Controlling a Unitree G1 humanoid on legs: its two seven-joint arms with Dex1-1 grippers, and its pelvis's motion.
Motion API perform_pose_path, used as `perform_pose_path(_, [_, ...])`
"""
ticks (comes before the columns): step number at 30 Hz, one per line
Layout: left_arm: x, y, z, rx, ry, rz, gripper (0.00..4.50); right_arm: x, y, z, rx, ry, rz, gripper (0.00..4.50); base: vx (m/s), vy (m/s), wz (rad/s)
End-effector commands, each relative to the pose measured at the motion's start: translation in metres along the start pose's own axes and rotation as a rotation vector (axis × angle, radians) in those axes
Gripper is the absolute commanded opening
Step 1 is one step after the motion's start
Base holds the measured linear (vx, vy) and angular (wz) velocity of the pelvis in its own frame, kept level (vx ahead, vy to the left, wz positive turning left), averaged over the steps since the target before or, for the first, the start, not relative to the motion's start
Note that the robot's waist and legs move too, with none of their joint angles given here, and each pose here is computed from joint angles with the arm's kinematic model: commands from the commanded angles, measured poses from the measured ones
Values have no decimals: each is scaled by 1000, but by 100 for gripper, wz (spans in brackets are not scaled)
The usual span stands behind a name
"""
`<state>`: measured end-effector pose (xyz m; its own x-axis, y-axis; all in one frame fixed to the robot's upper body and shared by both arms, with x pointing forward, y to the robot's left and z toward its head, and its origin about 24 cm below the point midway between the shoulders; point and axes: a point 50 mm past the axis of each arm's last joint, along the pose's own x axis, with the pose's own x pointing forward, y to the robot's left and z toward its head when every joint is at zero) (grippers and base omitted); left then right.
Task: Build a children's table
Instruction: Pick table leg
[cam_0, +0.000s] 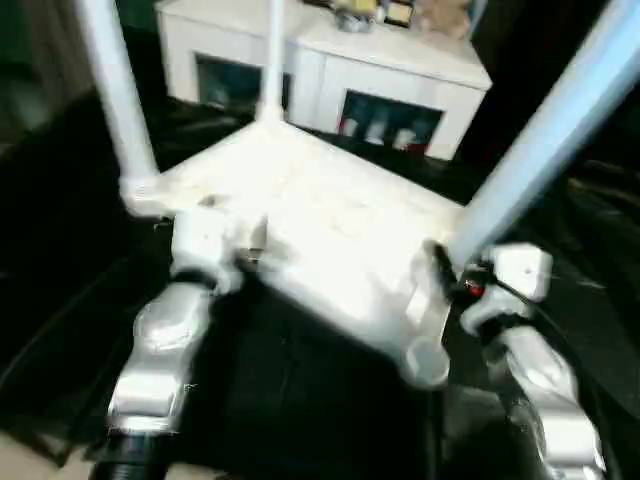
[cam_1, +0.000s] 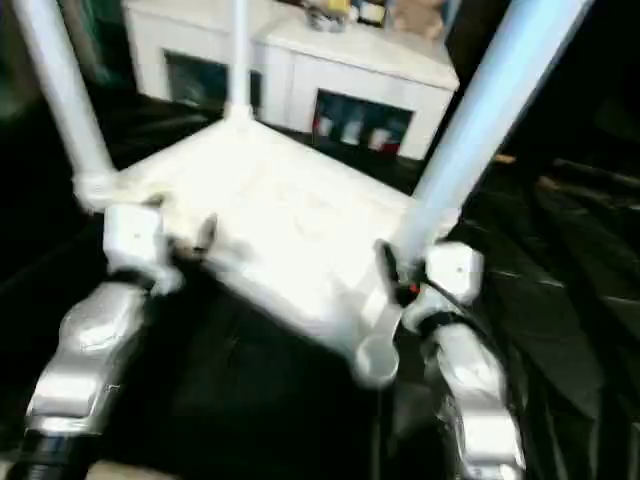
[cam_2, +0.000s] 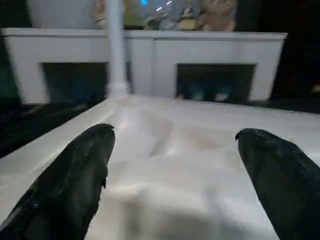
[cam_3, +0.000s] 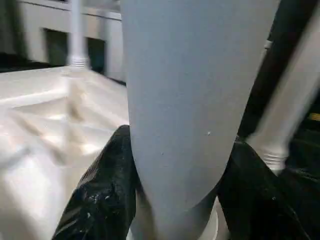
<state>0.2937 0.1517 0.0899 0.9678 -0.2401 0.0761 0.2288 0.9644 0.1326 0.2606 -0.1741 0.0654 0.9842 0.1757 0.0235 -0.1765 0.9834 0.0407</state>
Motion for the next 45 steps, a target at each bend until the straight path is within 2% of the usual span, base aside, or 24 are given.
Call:
perform_pose_path(1, [3,-11,1,-45,3,-52,450,-4,-12,1,3,-7,-46,186,103,-40,-9])
perform_pose_path(11, [5,-14,0,-36,6,-59,450,-5,-10,1,10,-10,-49,186,27,-25,8])
perform_pose_path(19, [3,-22,0,-38,14,-78,450,-9,-13,4,1,-9,-52,186,-20,-179,15])
perform_pose_path(23, [3,-25,-2,-57,29,-101,450,-12,-14,3,0,4,-55,186,-50,-188,5])
perform_pose_path(25, [-1,-28,-7,-84,55,-124,450,-18,-14,-2,0,20,-65,186,-18,-165,10])
perform_pose_path(30, [-3,-23,-12,-67,68,-137,450,-22,-13,-9,31,35,-82,186,-77,-76,2])
perform_pose_path(33, [-1,-16,-6,-46,68,-148,450,-16,-12,-6,66,22,-77,186,-64,33,-3])
perform_pose_path(35, [-1,-14,-1,-71,57,-256,450,-10,-15,-1,85,2,-76,186,-106,104,-4])
perform_pose_path(38, [-4,-18,0,-52,72,-379,450,-9,-18,2,90,-6,-68,186,-87,102,6])
perform_pose_path(39, [-7,-24,0,-42,87,-523,450,-9,-20,6,105,-21,-35,186,-54,65,11])
perform_pose_path(40, [-8,-26,0,-31,94,-567,450,-8,-21,8,106,-25,-20,186,-54,65,11])
perform_pose_path(41, [-10,-32,4,-3,100,-745,450,-5,-26,12,93,-29,42,186,0,0,0])
perform_pose_path(42, [-10,-36,5,36,110,-860,450,-2,-31,15,83,-27,97,186,-50,9,6])
perform_pose_path(45, [-6,-40,7,64,137,-987,450,1,-37,20,76,-18,172,186,-17,3,2])
